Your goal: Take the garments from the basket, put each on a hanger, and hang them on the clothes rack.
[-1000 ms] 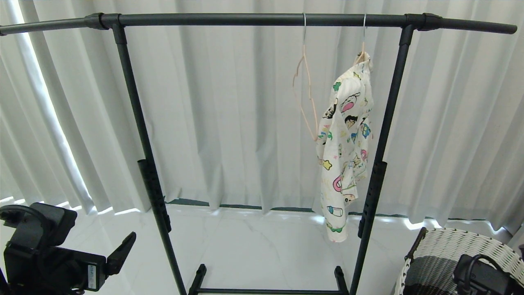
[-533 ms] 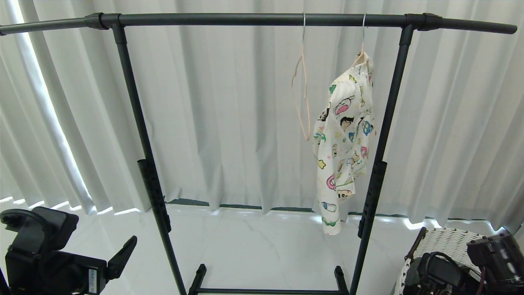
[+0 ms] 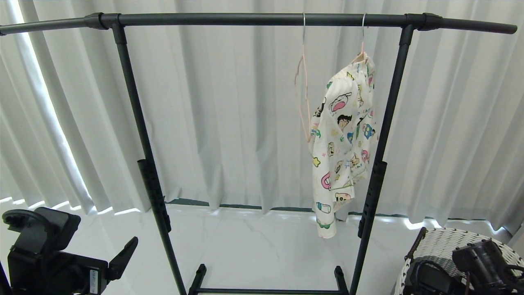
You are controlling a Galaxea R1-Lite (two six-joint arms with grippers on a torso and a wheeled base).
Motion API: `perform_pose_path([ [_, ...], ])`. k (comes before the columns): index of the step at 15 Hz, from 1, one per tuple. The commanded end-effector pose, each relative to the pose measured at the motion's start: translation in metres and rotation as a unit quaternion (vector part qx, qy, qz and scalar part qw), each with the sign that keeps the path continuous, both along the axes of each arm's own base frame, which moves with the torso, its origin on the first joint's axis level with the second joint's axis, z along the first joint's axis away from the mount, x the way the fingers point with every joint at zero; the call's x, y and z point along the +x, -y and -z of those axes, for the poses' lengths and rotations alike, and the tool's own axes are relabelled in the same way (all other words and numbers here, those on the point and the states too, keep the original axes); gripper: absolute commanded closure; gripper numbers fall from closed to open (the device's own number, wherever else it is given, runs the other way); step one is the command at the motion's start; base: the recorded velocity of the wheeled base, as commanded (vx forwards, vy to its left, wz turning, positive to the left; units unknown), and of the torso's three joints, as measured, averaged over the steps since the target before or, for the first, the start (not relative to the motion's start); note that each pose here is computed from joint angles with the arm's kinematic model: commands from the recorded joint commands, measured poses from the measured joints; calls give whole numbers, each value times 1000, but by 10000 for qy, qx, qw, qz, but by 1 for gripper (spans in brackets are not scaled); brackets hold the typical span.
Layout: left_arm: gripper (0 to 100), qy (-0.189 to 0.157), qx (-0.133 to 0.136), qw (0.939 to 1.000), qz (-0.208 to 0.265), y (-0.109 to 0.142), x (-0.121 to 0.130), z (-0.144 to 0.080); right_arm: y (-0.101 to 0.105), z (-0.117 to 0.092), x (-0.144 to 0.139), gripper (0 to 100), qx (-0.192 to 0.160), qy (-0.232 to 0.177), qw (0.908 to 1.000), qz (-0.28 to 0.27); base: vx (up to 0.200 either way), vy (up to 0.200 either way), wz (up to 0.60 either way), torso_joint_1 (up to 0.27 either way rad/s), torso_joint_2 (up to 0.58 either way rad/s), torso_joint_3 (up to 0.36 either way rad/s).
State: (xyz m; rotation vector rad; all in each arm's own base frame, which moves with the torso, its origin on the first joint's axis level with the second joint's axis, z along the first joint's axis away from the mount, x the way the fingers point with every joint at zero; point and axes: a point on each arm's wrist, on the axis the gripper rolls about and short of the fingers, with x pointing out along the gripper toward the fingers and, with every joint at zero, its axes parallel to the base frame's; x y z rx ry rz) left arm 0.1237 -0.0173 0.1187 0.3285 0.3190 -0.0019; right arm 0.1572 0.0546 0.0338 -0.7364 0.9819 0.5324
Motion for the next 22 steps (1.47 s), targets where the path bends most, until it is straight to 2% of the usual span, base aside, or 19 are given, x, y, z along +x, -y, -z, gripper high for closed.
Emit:
perform_pose_path([
  [1,0,-4,6,10000,-1,0,0,0,-5,0,-5,0,0,-20,9998,-193,0,0,0,0,0,0],
  [3,0,-27,11,10000,-1,0,0,1,-14,3,-13,0,-42,-136,9984,-549,0,0,0,0,0,0],
  [7,0,4,8,10000,-16,0,0,0,-16,12,-13,0,-165,-355,9977,-555,0,0,0,0,0,0],
  [9,0,-11,10,10000,-8,0,0,1,-20,16,-5,0,9,-201,9994,-296,0,0,0,0,0,0],
  [12,0,-4,9,10000,-16,0,-1,0,-21,23,3,0,-304,104,9995,48,0,0,0,0,0,0],
  [18,0,19,7,10000,-23,0,-1,0,-20,25,5,0,-509,177,9983,228,0,0,0,0,0,0],
  [19,0,12,9,10000,-23,0,-1,0,-20,25,6,100,-480,224,9983,238,0,0,0,0,0,0],
  [22,0,20,0,10000,-26,0,-1,0,-21,22,8,100,-437,415,9978,259,0,0,0,0,0,0],
])
